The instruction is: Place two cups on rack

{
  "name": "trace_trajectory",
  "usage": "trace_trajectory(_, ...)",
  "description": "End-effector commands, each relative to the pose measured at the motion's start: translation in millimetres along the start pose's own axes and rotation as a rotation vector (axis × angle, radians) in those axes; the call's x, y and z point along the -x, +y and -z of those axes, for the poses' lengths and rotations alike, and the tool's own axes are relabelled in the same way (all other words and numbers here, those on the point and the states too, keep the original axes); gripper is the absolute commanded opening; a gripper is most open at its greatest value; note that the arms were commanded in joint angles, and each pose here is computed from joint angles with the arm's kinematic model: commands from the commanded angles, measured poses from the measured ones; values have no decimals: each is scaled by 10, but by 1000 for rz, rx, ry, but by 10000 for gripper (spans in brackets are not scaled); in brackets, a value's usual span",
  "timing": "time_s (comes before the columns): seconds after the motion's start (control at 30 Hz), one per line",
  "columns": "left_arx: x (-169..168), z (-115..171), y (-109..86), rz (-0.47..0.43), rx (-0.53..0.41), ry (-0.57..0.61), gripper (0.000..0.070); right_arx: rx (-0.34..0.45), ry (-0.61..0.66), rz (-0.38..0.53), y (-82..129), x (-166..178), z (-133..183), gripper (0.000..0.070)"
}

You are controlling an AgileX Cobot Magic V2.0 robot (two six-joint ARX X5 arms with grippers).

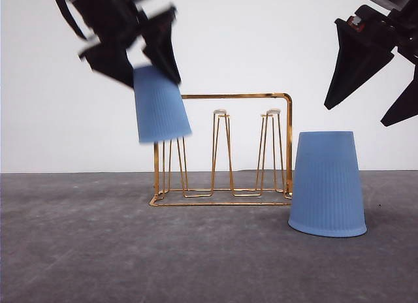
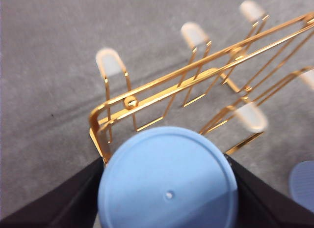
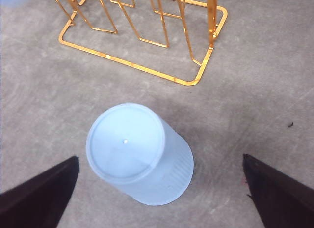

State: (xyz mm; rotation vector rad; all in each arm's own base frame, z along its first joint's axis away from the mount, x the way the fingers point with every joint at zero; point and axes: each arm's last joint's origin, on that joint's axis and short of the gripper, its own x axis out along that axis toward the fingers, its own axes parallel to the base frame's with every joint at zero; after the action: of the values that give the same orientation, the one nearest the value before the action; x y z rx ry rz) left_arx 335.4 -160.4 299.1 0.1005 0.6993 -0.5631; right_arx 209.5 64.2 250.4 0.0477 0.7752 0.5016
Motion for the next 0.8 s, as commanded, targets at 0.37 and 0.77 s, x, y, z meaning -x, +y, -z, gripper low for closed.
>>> trace_trajectory(0.37, -247, 51, 3, 12, -6, 58, 677, -1, -14, -17, 22, -1, -50, 680)
trace_trajectory(0.77, 468, -196, -80, 9, -48, 46, 677, 41, -60, -63, 134, -132, -117, 686)
